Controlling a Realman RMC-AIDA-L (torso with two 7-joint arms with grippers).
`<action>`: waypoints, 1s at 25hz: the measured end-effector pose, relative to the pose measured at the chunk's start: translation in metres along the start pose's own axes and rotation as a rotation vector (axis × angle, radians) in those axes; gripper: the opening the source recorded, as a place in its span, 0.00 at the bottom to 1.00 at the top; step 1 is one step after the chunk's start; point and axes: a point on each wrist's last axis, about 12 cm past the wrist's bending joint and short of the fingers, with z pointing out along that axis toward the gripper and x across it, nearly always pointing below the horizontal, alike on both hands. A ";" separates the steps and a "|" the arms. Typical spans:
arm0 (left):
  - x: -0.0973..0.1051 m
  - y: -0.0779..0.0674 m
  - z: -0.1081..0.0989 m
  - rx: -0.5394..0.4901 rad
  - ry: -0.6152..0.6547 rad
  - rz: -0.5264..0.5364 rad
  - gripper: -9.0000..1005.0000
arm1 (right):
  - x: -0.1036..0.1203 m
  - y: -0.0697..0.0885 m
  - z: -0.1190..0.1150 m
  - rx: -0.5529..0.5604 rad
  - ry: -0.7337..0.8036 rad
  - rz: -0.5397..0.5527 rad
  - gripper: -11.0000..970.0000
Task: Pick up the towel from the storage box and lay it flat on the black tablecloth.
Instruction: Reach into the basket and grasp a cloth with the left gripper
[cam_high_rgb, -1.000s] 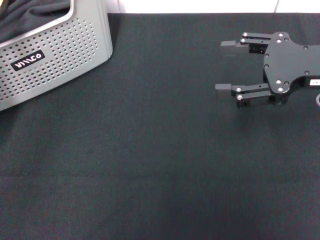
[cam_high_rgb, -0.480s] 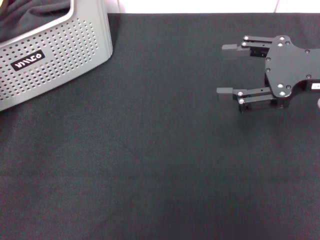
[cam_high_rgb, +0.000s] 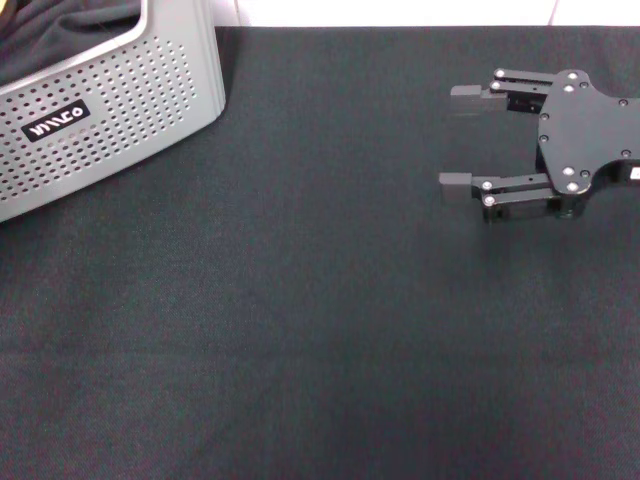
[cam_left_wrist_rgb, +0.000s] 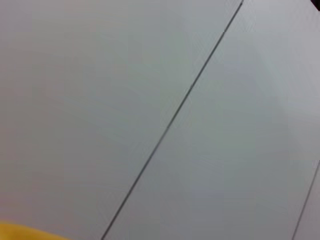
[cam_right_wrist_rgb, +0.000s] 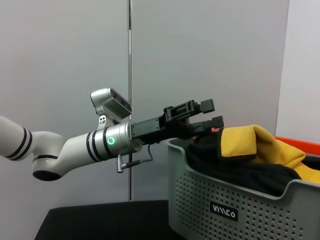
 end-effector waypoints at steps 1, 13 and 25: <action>0.000 0.000 0.002 0.001 0.001 0.007 0.85 | 0.000 0.000 0.000 -0.001 -0.001 -0.001 0.85; -0.016 0.009 0.010 -0.068 0.038 0.182 0.85 | 0.000 0.001 0.000 -0.002 -0.002 0.001 0.85; -0.040 0.027 -0.010 -0.246 -0.003 0.231 0.84 | 0.001 0.000 0.001 -0.006 -0.004 0.004 0.85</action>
